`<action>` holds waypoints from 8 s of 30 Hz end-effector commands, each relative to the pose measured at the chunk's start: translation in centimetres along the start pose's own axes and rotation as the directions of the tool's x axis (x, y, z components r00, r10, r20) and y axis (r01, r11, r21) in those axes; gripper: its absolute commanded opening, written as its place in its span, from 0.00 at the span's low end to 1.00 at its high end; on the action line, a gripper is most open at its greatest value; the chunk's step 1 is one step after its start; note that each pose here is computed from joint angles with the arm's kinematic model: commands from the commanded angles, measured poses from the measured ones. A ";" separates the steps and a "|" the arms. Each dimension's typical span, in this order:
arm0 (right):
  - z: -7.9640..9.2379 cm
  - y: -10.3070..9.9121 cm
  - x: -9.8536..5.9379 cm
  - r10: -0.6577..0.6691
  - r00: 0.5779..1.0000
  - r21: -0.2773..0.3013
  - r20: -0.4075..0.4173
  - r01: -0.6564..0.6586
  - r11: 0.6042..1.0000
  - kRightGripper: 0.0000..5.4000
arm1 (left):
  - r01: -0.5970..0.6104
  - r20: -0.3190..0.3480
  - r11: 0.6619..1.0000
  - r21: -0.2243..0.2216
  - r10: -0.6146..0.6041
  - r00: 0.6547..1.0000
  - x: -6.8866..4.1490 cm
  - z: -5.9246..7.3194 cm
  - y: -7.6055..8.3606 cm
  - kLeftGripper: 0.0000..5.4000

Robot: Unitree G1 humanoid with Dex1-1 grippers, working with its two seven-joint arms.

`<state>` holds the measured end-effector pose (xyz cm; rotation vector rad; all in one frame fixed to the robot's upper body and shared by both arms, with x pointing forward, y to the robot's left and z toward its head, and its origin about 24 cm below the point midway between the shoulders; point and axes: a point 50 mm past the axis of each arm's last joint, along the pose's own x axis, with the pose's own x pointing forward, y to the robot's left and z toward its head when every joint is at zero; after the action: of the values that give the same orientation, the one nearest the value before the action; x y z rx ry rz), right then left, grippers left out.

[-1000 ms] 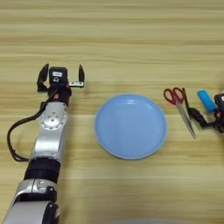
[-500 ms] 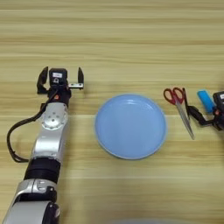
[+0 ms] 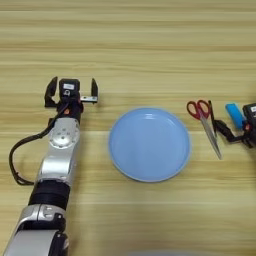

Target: Move the objects on the table

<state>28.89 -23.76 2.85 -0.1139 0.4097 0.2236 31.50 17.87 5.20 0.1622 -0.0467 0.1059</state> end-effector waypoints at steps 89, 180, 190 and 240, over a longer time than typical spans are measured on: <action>3.3 17.7 -2.3 0.490 0.869 -0.025 0.067 -0.490 0.872 0.26 | -0.012 0.007 1.000 -0.014 0.012 1.000 -0.1 0.5 -0.4 1.00; 6.5 8.6 0.2 0.073 0.914 0.001 0.398 -0.080 0.997 0.99 | -0.012 0.016 1.000 -0.016 0.012 1.000 -0.2 0.6 -0.3 1.00; 5.8 6.3 1.6 0.055 0.918 -0.006 0.392 -0.057 0.998 0.99 | -0.012 0.017 1.000 -0.014 0.012 1.000 -0.3 0.6 -0.2 1.00; 5.5 5.5 2.2 0.043 0.924 -0.039 0.379 -0.030 0.999 0.99 | -0.011 0.043 0.999 -0.046 0.013 0.999 -0.6 1.6 -1.0 1.00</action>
<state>31.13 -16.95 6.00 -0.0780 0.0407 0.2863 30.98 17.01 6.49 0.1396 -0.0973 0.1119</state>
